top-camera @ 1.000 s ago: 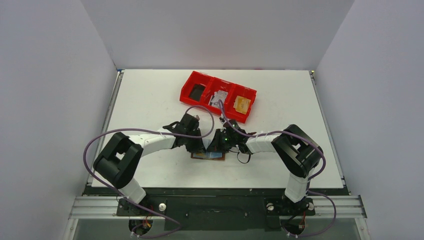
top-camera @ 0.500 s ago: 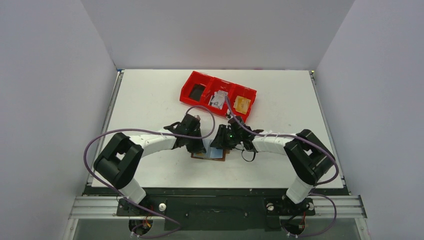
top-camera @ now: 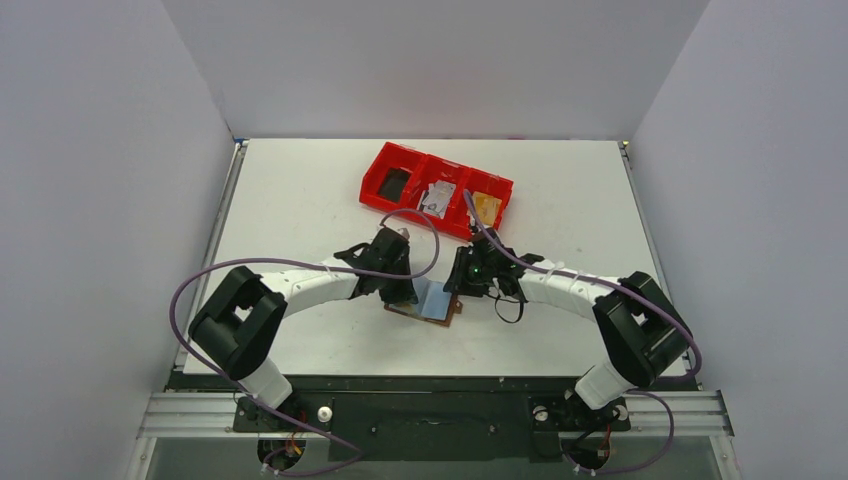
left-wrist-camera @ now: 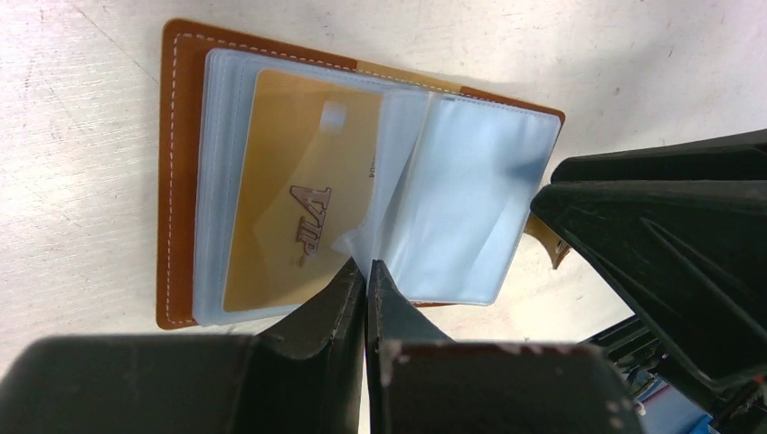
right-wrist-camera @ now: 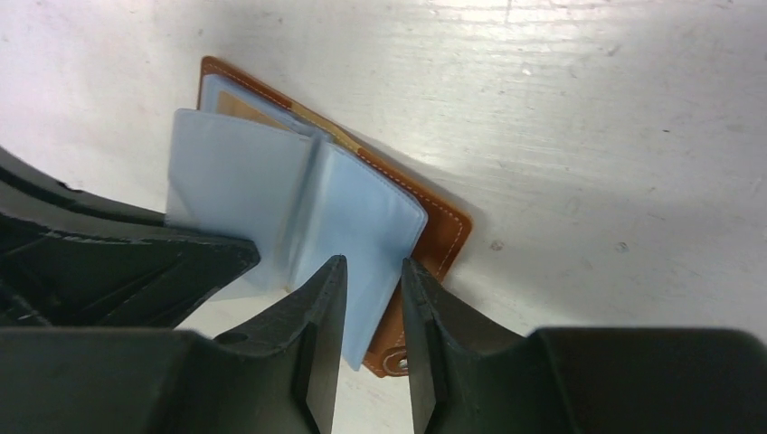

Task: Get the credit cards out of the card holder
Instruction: Remove the credit card from the card holder.

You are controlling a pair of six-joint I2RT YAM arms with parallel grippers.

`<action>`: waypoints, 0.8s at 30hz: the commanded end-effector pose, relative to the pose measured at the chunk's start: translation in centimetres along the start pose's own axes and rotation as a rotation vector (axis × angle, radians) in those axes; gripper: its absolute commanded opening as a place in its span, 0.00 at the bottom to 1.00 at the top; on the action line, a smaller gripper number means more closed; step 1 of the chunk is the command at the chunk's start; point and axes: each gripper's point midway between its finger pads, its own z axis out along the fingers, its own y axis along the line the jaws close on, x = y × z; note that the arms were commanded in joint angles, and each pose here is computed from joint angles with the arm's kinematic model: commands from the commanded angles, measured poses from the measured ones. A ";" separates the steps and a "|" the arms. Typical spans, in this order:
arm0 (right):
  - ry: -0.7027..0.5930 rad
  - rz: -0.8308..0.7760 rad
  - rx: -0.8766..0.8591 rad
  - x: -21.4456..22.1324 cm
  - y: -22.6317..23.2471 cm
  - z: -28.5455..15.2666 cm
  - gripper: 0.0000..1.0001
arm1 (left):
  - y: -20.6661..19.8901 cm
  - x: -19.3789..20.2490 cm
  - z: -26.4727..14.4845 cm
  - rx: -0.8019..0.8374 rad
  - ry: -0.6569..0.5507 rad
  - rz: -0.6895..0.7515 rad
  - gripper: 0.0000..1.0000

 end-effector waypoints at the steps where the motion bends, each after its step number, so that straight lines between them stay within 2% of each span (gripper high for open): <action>1: -0.007 -0.029 0.097 0.4 -2.1 0.5 0.25 | -1.8 -1.5 -0.6 0.026 -0.048 0.037 0.00; 6: 0.013 -0.041 0.127 1.0 -2.8 1.4 0.22 | -2.5 -1.3 -0.5 0.040 -0.040 0.059 0.00; 12: 0.032 -0.029 0.141 1.7 -3.4 2.8 0.02 | -4.0 -0.5 -0.2 0.083 -0.019 0.108 0.03; 17: 0.035 -0.020 0.122 1.9 -3.3 3.8 0.00 | -4.9 0.3 0.3 0.106 0.004 0.147 0.14; 20: 0.035 -0.019 0.098 1.7 -2.8 4.3 0.00 | -5.6 0.4 0.4 0.123 0.004 0.164 0.28; 24: 0.034 -0.020 0.082 1.4 -2.4 4.7 0.00 | -6.1 0.3 0.5 0.138 -0.001 0.177 0.39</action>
